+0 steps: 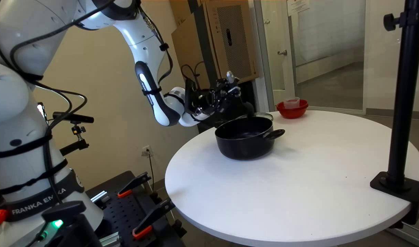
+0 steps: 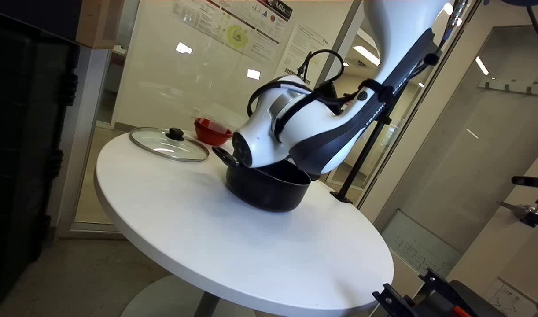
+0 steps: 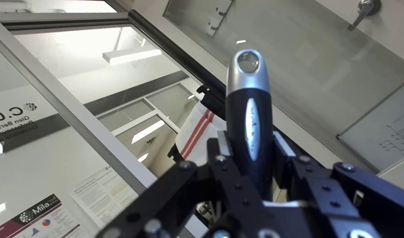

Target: Use the spoon to mix the contents of the pot then put it back on the table

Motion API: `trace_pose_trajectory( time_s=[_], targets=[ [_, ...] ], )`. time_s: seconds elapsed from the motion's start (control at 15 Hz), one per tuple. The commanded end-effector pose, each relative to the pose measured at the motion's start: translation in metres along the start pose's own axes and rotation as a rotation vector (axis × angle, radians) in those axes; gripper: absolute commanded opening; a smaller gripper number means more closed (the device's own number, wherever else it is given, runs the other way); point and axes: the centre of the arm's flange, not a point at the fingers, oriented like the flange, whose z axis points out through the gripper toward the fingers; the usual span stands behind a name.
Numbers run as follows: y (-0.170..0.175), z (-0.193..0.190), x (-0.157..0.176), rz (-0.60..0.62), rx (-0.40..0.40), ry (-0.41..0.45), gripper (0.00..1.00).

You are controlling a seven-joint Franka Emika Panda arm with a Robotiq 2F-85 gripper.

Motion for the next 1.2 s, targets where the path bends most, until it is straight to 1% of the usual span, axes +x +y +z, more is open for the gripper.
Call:
trace_pose_trajectory(
  time_s=[0.0,0.13,0.27,0.4,0.47,0.6,0.8,0.93,1.07,1.13],
  targets=[
    [0.000,0.006,-0.018,0.035,-0.078,-0.023,0.08],
    [-0.002,0.006,-0.024,0.018,-0.094,-0.032,0.08],
    [-0.005,0.004,-0.028,0.029,-0.120,-0.037,0.08],
    [-0.008,0.004,-0.031,0.053,-0.153,-0.041,0.08],
    [-0.009,0.004,-0.033,0.085,-0.182,-0.045,0.08],
    [-0.009,0.003,-0.036,0.122,-0.218,-0.045,0.08],
    [-0.008,0.003,-0.040,0.146,-0.235,-0.047,0.08],
    [-0.006,0.003,-0.042,0.092,-0.194,-0.033,0.08],
    [-0.001,0.005,-0.041,0.014,-0.107,0.011,0.08],
    [0.004,0.008,-0.040,-0.002,-0.053,0.048,0.08]
  ],
)
